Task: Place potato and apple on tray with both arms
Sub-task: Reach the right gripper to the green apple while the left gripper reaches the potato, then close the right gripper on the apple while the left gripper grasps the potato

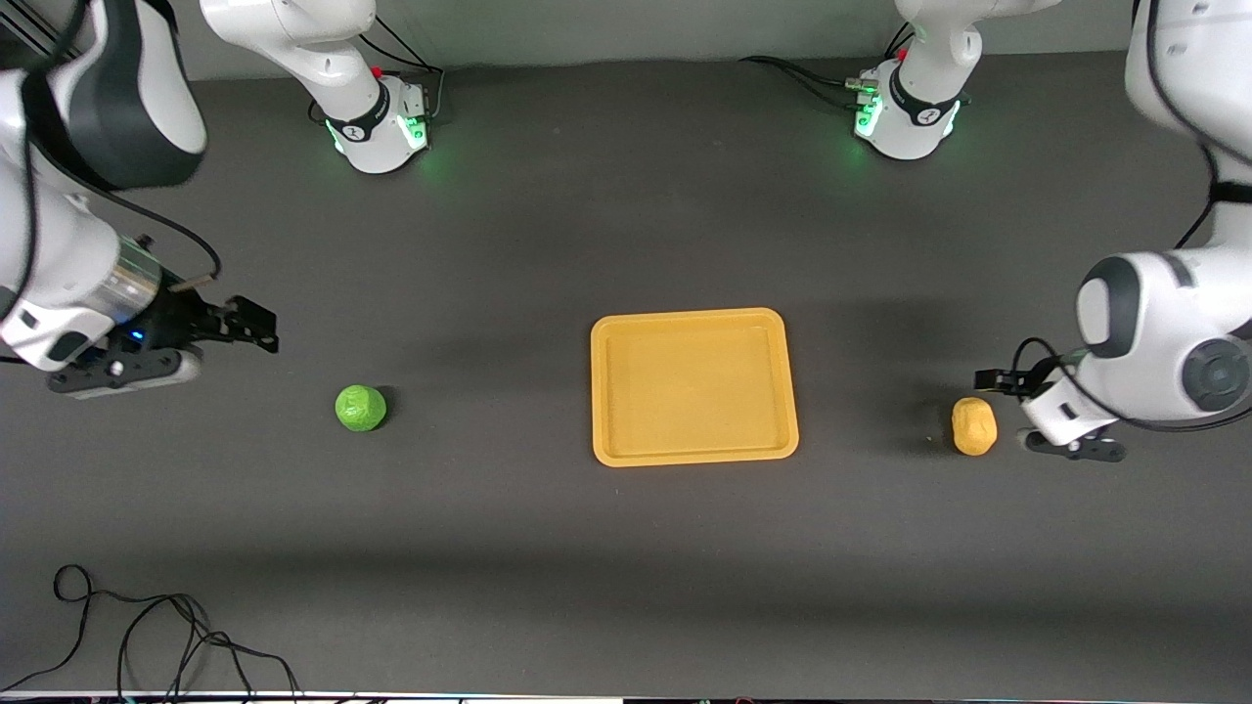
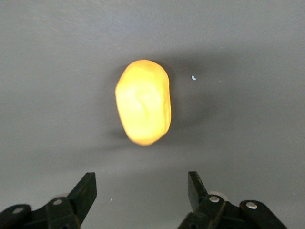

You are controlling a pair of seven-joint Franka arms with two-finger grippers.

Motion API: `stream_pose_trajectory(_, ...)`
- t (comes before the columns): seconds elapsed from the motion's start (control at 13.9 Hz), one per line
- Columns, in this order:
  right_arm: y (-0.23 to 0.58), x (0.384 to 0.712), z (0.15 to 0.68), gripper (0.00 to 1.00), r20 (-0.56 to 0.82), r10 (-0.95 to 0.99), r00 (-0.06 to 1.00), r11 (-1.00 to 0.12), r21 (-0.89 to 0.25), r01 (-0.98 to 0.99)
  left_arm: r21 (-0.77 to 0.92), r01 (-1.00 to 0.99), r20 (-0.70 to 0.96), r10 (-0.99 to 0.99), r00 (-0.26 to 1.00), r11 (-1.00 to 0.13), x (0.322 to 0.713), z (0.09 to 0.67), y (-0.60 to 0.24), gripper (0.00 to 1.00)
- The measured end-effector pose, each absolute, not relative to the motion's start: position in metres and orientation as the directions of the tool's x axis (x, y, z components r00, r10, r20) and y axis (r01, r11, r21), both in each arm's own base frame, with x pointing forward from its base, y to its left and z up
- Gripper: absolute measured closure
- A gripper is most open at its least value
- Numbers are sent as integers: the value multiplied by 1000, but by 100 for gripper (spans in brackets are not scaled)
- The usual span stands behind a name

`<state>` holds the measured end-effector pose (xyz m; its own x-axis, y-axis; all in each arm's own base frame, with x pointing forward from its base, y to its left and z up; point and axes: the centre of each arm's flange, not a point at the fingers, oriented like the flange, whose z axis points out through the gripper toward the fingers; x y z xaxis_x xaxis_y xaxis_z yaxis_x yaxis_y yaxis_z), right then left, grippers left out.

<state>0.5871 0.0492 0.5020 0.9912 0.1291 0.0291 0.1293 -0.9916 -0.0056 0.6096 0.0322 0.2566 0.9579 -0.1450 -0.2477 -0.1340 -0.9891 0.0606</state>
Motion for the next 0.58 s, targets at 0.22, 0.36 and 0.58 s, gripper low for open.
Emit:
stream_pose_trajectory(0.22,48,602,444,0,41,125,991,-992,-7,125,74,-172,-243,-185,952,-982,612,224,33,12)
stream_pose_trajectory(0.36,49,616,393,0,32,124,992,-992,-9,124,74,-177,-202,-188,961,-981,618,216,35,11)
stream_pose_trajectory(0.58,48,615,323,0,40,122,992,-992,-11,122,75,-186,-156,-196,968,-980,628,192,35,30)
